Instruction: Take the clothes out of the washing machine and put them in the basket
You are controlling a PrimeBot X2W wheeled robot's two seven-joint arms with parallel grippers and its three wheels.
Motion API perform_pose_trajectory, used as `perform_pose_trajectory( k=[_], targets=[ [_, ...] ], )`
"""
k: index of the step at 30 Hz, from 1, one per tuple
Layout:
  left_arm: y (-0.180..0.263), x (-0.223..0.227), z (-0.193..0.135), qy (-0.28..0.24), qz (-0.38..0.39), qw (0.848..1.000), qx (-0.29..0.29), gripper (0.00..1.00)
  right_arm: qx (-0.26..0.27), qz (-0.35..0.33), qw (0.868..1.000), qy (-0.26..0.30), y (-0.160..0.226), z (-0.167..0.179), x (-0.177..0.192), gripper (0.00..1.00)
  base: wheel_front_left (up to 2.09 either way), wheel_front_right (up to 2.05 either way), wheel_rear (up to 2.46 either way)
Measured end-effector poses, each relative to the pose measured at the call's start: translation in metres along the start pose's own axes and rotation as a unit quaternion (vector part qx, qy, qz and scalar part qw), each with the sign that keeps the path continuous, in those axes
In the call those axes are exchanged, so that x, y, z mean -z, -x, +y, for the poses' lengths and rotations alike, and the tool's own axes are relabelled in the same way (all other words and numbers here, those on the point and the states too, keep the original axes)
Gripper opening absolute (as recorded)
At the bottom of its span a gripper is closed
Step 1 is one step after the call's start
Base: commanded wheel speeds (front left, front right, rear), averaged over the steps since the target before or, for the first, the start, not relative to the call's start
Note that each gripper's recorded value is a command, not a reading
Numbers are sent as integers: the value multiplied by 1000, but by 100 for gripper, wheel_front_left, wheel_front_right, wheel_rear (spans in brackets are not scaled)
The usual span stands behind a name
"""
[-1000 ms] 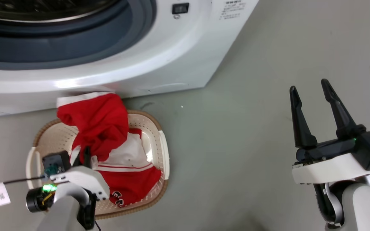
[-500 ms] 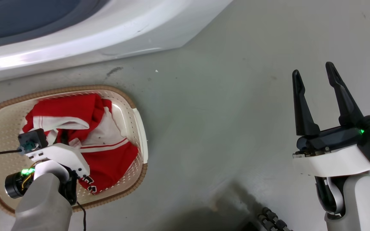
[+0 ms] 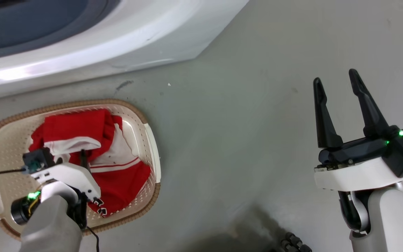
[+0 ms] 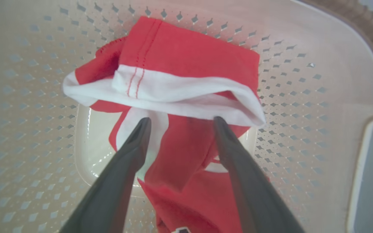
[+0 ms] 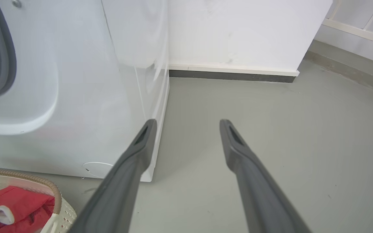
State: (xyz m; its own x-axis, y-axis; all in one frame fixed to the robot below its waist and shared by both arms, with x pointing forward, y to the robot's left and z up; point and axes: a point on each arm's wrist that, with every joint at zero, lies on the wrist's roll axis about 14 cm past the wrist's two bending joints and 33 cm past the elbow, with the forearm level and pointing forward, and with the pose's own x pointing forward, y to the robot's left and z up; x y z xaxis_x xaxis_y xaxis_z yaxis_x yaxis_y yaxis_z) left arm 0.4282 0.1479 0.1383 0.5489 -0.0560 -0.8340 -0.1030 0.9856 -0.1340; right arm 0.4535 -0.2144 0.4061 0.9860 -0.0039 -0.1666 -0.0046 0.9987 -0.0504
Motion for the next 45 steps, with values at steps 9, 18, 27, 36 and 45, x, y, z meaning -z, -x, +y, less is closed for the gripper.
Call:
perform_pose_trajectory(
  k=[9,18,27,36,45],
  targets=[
    [52,-24,-8,5,-57,998,21,100,-16,-42,999,-10,17,12,-40,100,0,0,0],
    [115,-72,-17,4,-169,985,41,100,-31,-74,997,-14,47,25,-76,100,0,0,0],
    [205,-138,-16,-10,-334,941,46,100,-60,-99,993,-17,79,46,-101,100,0,0,0],
    [295,-181,-8,-41,-473,880,32,100,-79,-117,990,-18,98,59,-117,100,0,0,0],
    [356,-178,-19,-88,-533,841,37,100,-69,-131,989,-11,118,52,-124,100,0,0,0]
  ],
)
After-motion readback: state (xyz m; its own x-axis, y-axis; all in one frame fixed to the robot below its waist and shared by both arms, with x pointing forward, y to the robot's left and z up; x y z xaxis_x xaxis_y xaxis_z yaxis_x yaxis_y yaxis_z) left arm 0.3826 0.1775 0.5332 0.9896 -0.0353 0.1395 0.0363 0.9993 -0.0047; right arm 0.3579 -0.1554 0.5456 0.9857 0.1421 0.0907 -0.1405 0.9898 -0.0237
